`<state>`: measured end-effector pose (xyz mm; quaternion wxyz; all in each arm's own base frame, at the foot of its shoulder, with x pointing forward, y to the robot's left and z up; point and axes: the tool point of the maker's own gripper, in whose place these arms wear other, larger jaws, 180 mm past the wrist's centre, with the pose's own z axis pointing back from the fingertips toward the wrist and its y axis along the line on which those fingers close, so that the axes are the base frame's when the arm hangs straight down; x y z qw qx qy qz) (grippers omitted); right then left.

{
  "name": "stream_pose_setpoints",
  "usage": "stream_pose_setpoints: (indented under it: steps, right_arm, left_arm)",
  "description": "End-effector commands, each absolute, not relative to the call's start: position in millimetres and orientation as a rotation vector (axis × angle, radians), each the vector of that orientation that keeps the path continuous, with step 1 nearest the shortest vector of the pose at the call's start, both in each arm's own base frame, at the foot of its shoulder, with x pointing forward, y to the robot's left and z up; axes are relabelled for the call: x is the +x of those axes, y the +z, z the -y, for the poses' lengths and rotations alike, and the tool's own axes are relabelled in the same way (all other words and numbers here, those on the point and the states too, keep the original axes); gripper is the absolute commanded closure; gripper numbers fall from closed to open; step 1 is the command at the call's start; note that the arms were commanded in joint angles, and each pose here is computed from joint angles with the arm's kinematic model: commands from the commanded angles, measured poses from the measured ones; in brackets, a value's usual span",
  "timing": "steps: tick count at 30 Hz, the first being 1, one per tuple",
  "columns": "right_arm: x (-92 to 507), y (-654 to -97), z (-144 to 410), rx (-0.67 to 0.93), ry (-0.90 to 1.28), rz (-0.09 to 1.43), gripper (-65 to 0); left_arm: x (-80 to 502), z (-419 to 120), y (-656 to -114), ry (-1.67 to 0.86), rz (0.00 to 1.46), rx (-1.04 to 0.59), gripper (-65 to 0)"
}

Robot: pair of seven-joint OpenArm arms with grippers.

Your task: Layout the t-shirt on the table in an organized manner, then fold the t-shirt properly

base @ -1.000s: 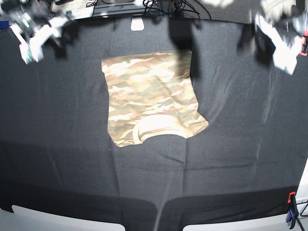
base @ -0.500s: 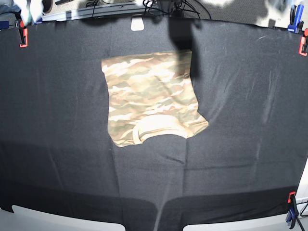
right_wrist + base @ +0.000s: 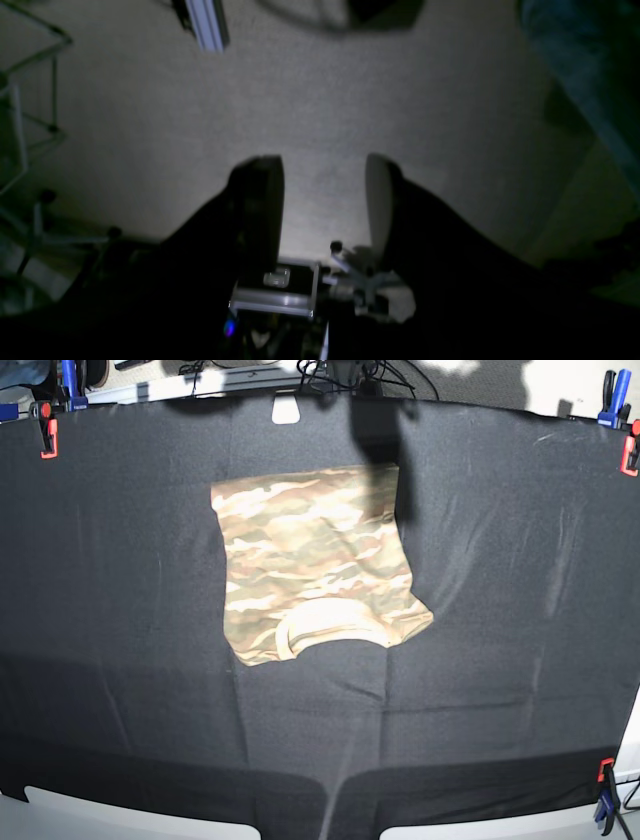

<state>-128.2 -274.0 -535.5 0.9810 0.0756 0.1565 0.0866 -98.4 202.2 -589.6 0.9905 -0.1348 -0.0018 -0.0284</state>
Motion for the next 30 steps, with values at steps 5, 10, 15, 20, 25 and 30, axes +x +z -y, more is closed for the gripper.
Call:
stream_pose_setpoints:
  steps: [5, 10, 15, 20, 25, 30]
  right_arm:
    - [-145, -567, 269, 0.185, 0.125, -0.415, -26.1]
    - [-140, -593, 266, 0.17, 0.031, -0.318, -26.1]
    - [-141, -608, 257, 0.156, -0.002, -0.263, -26.1]
    - [-116, -621, 224, 0.201, -0.008, -0.059, -26.0]
    - [-99, -624, 213, 0.224, -0.026, -0.023, -26.0]
    - [-97, -624, 207, 0.246, -0.055, -0.014, -26.1]
  left_arm:
    - [-115, -186, -614, 0.048, -0.092, -0.293, -34.5]
    - [-98, -178, -625, -0.034, -0.063, -0.246, -34.5]
    - [-87, -183, -633, -0.073, -0.055, -0.151, -34.5]
    - [-79, -165, -635, -0.043, 0.005, -0.175, -34.5]
    - [-78, -145, -640, -0.029, 0.002, -0.182, -34.5]
    - [-71, -136, -643, -0.051, 0.001, -0.191, -34.5]
